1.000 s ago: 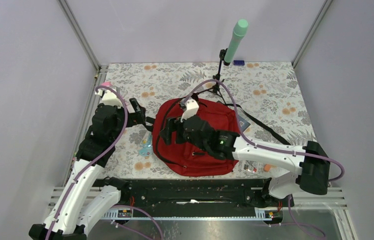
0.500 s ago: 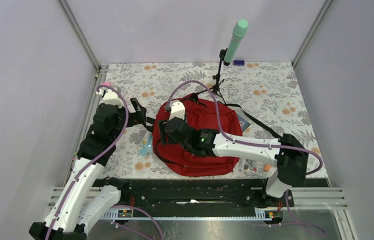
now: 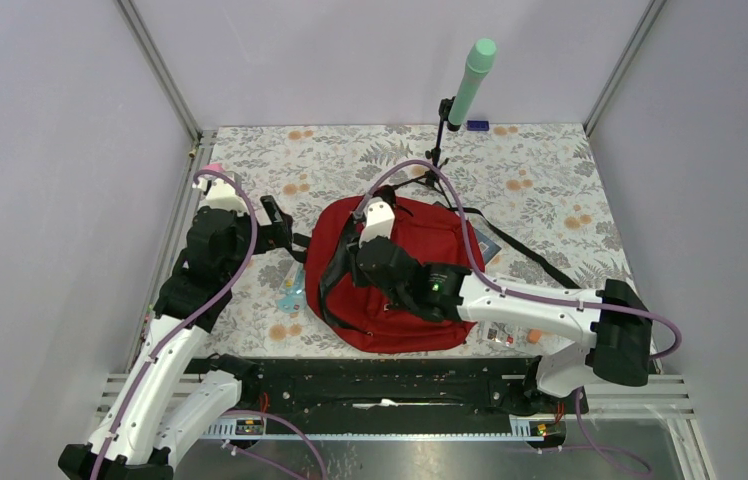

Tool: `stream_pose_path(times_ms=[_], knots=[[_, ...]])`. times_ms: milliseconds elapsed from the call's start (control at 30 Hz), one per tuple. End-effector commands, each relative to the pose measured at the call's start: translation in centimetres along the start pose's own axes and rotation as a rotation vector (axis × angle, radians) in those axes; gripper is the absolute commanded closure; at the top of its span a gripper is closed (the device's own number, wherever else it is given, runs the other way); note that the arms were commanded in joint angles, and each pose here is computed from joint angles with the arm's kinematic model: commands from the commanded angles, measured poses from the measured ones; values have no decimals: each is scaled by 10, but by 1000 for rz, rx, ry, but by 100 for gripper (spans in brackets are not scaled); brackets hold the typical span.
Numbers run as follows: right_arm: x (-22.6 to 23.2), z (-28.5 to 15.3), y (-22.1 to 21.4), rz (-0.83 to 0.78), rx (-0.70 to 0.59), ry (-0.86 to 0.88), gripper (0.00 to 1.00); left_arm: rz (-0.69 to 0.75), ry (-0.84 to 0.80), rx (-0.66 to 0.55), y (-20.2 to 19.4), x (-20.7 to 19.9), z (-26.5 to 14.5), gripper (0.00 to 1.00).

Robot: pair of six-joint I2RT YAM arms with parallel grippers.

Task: Pack the student bag
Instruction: Unzip the student bag at the center of the board, then pick up the book from the center of the board.

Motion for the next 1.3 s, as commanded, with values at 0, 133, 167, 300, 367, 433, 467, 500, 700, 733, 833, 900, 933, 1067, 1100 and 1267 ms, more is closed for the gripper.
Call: stream_pose_path(times_ms=[0,133,167,300,367,433,467,500,700,733,833,900,933,1067,1100,1267], knots=[[-9,-3,9,36,-39,-20,86,-12,-13,-39,7,-2,4,1],[-23,-19,31,74,-74,-22,100,-10,-8,-42,7,-2,3,1],[-23,-30,43,58,-103,5,100,-9,-4,-45,8,-1,3,1],[-40,-77,92,17,-263,11,100,-3,12,-48,8,1,4,1],[-56,-99,114,-23,-340,-39,100,8,-7,-47,9,-1,4,1],[-72,-118,133,-88,-396,-117,100,20,-65,-40,9,-9,5,1],[-81,-129,146,-136,-419,-170,100,25,-107,-41,10,-14,5,1],[-90,-136,154,-169,-431,-229,100,31,-132,-39,9,-17,5,1],[-133,-170,195,-225,-482,-426,100,50,-238,4,8,-33,8,1],[-139,-174,200,-218,-492,-440,100,49,-255,8,8,-35,8,1],[-153,-189,215,-211,-526,-479,100,47,-296,14,8,-41,7,1],[-160,-199,224,-217,-546,-503,100,44,-314,13,9,-43,5,1],[-162,-203,229,-224,-554,-514,100,42,-319,13,10,-44,5,1],[-176,-218,238,-241,-569,-578,100,34,-336,21,9,-46,3,1],[-180,-222,239,-247,-568,-599,100,30,-339,23,8,-46,2,1],[-201,-236,240,-251,-570,-691,100,16,-362,38,4,-48,0,1]])
Point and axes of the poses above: each gripper's point midway between its finger pads, its own z axis out along the fingers, its own x axis along the line the jaws close on, y = z × x, the point moved 5 cm from there along -z, back along the fingers, and after that the axes turned 4 degrees about -z, right-handed, at the moved point
